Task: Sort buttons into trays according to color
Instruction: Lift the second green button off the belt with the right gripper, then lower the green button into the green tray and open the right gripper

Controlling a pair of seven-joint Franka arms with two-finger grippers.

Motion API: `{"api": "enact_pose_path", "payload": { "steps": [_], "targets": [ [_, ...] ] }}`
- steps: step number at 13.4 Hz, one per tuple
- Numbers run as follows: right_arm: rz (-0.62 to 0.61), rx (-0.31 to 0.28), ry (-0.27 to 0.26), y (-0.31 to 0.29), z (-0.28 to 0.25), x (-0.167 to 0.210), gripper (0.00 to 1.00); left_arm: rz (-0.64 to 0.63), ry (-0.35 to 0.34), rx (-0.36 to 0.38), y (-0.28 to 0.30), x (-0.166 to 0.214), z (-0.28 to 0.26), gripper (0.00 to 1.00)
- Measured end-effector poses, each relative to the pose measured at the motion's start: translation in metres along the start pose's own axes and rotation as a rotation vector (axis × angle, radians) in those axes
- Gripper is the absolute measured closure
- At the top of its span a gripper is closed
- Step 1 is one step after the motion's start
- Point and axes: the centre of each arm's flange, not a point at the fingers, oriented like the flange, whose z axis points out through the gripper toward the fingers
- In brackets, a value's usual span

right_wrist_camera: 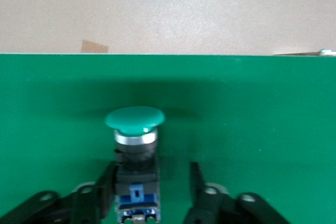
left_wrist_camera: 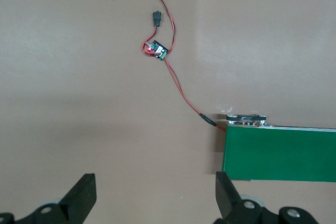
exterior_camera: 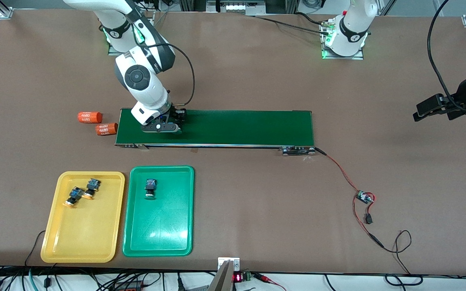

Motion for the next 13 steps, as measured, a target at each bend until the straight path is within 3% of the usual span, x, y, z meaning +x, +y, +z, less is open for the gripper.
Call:
{"api": "enact_pose_path", "payload": {
  "steps": [2,7,13],
  "targets": [
    [0.007,0.001,0.002,0.005,-0.001,0.004,0.67,0.060,0.000,0.000,-0.001,0.000,0.000,0.00],
    [0.015,0.027,0.057,0.015,-0.027,0.033,0.67,0.083,0.003,0.000,0.000,-0.001,-0.001,0.00],
    [-0.010,0.071,0.222,0.038,-0.131,0.123,0.67,-0.006,-0.002,0.000,-0.001,-0.002,-0.002,0.00]
  ]
}}
